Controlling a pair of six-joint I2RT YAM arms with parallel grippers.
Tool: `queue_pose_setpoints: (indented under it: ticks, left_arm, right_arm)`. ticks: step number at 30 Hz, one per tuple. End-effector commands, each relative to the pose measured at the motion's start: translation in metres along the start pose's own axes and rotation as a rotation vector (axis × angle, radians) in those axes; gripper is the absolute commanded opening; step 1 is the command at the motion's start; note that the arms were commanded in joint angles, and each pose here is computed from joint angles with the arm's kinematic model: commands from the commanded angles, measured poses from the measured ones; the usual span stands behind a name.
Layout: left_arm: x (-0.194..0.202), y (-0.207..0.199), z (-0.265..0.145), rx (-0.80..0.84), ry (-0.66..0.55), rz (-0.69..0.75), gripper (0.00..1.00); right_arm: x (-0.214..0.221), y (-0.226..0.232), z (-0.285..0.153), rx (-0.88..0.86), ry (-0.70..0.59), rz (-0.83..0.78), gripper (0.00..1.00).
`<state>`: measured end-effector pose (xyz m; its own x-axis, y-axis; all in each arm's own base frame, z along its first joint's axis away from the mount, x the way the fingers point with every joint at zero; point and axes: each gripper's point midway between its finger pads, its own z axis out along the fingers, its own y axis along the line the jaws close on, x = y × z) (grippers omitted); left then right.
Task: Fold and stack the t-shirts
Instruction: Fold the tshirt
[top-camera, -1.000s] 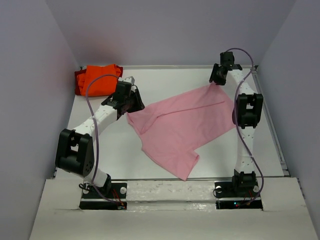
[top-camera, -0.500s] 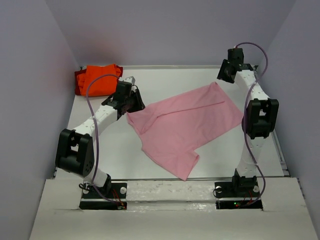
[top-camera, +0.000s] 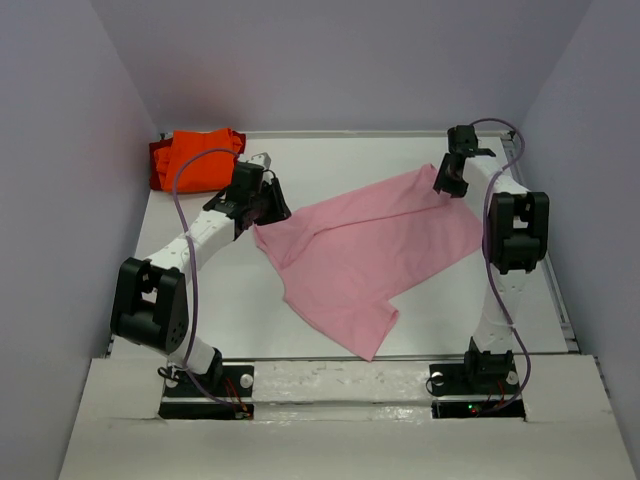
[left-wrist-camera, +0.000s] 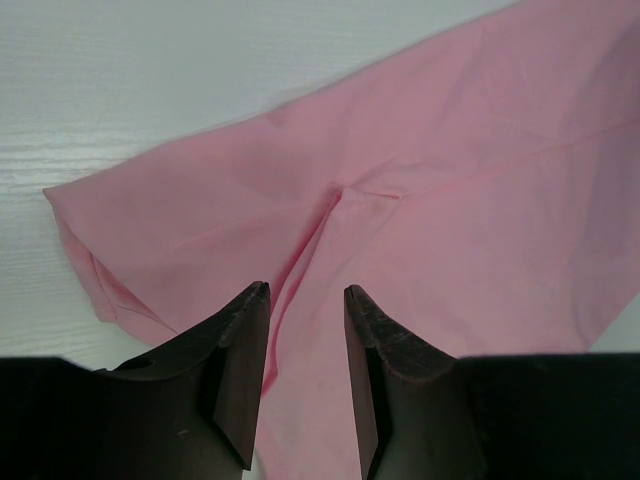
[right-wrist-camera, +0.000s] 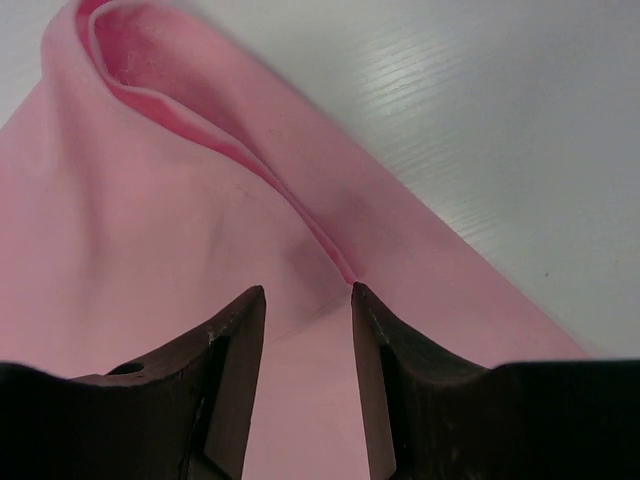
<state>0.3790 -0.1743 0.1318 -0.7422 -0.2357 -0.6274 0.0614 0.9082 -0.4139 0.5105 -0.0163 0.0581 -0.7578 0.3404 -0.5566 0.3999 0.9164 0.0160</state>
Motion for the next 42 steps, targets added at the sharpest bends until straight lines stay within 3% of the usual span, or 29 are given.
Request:
queue_pose_setpoints:
  ticks: [1, 13, 15, 20, 25, 27, 29, 37, 42]
  left_arm:
    - [-0.009, -0.011, -0.011, 0.043, -0.045, 0.024, 0.45]
    - [-0.009, -0.011, -0.01, 0.044, -0.045, 0.026, 0.45]
    - [-0.009, -0.011, -0.01, 0.044, -0.045, 0.026, 0.45]
    - [-0.008, -0.011, -0.01, 0.041, -0.044, 0.028, 0.45]
    - [-0.007, -0.011, -0.01, 0.042, -0.042, 0.028, 0.45]
    - [-0.007, -0.011, -0.01, 0.041, -0.042, 0.028, 0.45]
    - [-0.007, -0.011, -0.01, 0.043, -0.041, 0.029, 0.45]
    - [-0.007, -0.012, -0.01, 0.045, -0.042, 0.028, 0.45]
    - [-0.009, -0.012, -0.01, 0.046, -0.045, 0.03, 0.45]
  right_arm:
    - [-0.02, -0.004, 0.0, 0.013, -0.058, 0.028, 0.46]
    - [-0.004, -0.01, 0.019, 0.032, -0.009, 0.021, 0.44]
    - [-0.003, -0.009, 0.021, 0.031, -0.005, 0.018, 0.4]
    - [-0.004, -0.008, 0.022, 0.026, -0.005, 0.016, 0.15]
    - [-0.007, -0.007, 0.019, 0.019, -0.014, 0.01, 0.02]
    - [-0.011, -0.005, 0.016, 0.007, -0.022, 0.011, 0.01]
    - [-0.015, -0.003, 0.012, -0.003, -0.026, 0.008, 0.1]
    - [-0.021, 0.002, 0.003, -0.03, -0.029, 0.007, 0.24]
    - [-0.02, 0.004, 0.005, -0.041, -0.024, 0.004, 0.24]
